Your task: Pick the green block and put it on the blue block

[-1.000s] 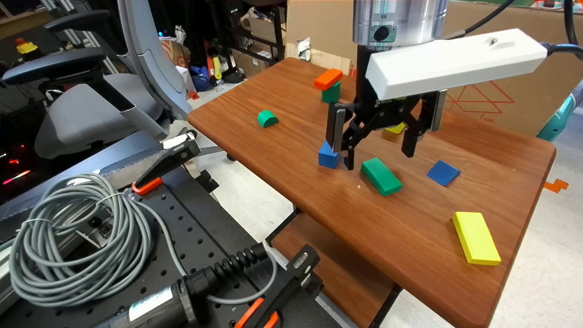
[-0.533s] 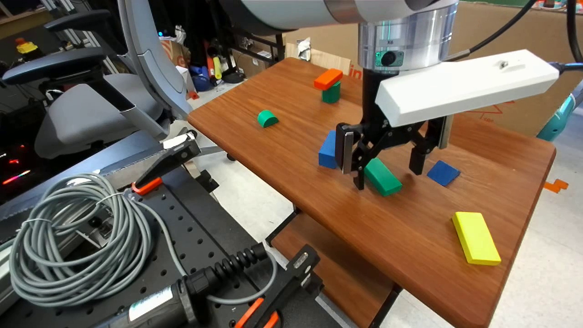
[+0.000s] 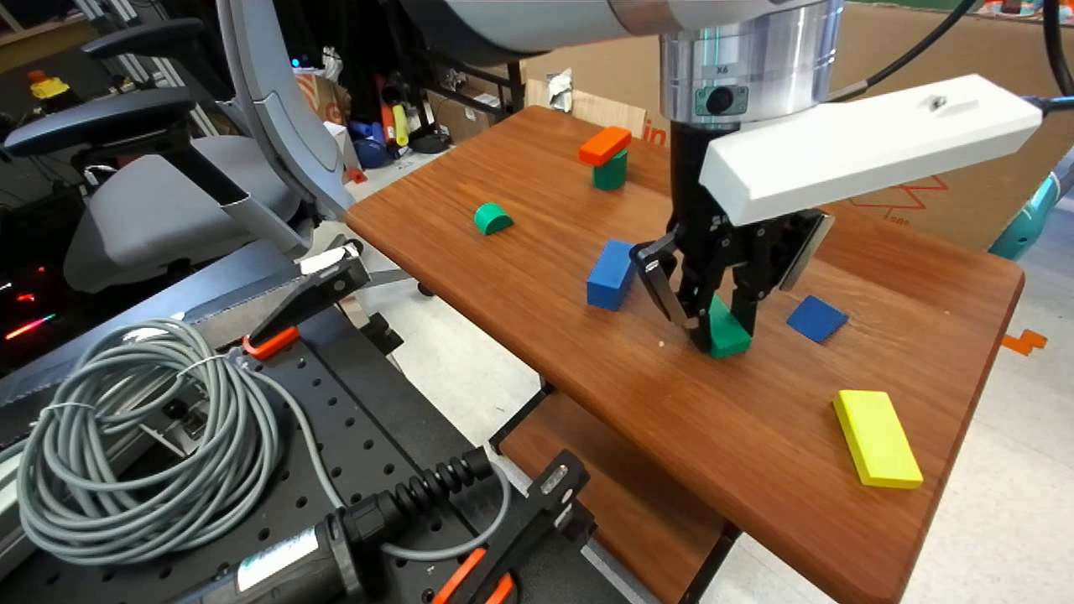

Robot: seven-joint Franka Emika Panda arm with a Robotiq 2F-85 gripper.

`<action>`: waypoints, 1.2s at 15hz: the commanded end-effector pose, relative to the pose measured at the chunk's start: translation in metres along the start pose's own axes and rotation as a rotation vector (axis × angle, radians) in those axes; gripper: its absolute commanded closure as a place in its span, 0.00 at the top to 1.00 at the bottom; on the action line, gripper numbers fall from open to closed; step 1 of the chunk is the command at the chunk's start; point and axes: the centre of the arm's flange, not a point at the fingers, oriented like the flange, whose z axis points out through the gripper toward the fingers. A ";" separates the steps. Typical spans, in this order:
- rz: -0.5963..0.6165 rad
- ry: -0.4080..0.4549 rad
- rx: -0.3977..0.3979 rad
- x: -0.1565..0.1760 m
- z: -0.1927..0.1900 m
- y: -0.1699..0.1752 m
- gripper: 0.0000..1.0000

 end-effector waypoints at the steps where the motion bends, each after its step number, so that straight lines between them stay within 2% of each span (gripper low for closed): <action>1: 0.005 -0.008 -0.015 -0.001 -0.001 -0.011 0.08; 7: 0.128 0.014 0.034 0.007 -0.021 -0.024 0.08; 13: 0.359 0.026 0.165 0.025 -0.044 -0.052 0.08; 18: 0.501 0.057 0.172 0.023 -0.061 -0.064 0.08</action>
